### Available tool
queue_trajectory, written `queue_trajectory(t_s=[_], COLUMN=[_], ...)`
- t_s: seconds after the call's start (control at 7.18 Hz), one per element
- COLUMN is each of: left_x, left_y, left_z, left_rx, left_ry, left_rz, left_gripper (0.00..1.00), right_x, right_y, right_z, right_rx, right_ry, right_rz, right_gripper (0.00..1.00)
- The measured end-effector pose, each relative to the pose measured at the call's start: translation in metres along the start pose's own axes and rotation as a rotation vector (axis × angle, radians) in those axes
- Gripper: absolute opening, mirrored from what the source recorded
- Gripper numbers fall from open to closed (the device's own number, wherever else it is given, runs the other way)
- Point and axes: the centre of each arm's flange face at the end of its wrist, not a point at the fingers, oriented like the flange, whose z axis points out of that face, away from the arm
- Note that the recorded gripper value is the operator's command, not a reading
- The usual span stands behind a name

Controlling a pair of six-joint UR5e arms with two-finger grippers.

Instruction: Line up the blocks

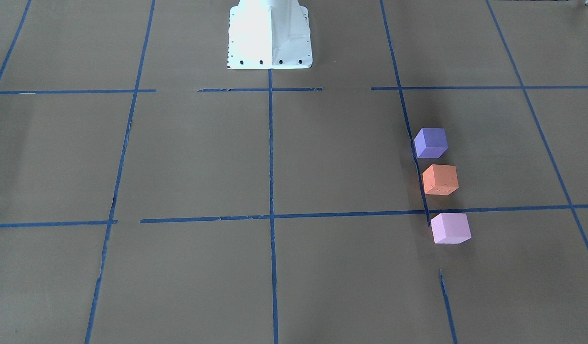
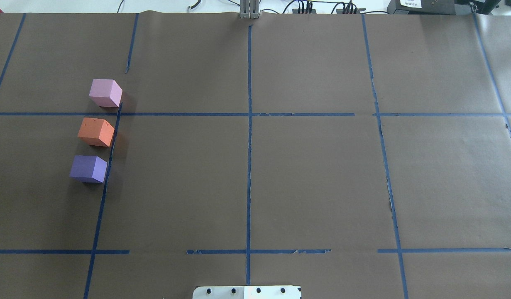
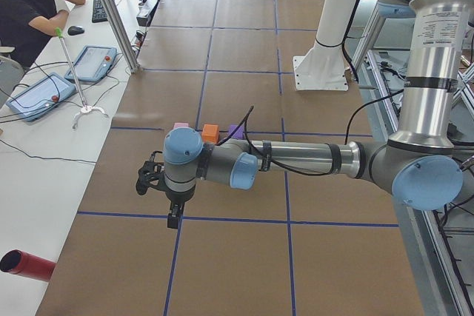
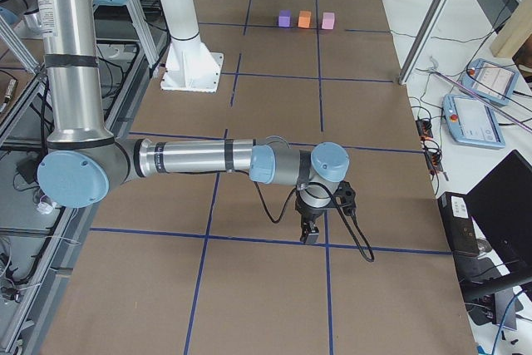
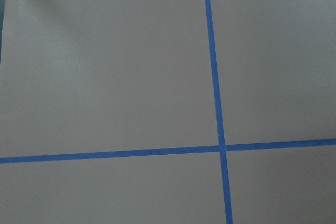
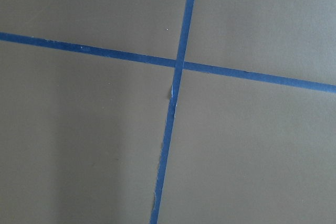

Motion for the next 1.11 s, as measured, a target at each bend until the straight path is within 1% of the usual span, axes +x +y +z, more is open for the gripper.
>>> queue_trajectory(t_s=[0.28,0.56,1.11], left_x=[-0.012,-0.024,-0.029], left_y=[0.006,0.021,0.029], left_z=[0.013,0.027,0.032], left_rx=[-0.033,-0.064,-0.076], left_ry=[0.000,0.002,0.004], left_rz=[-0.028,-0.054,-0.063], left_gripper=[1.00,1.00,1.00], right_x=[0.000,0.000,0.000], right_y=[0.000,0.000,0.000], right_z=[0.000,0.000,0.000], right_rx=[0.000,0.000,0.000], right_ry=[0.000,0.000,0.000], right_rz=[0.000,0.001,0.001], right_gripper=[1.00,1.00,1.00])
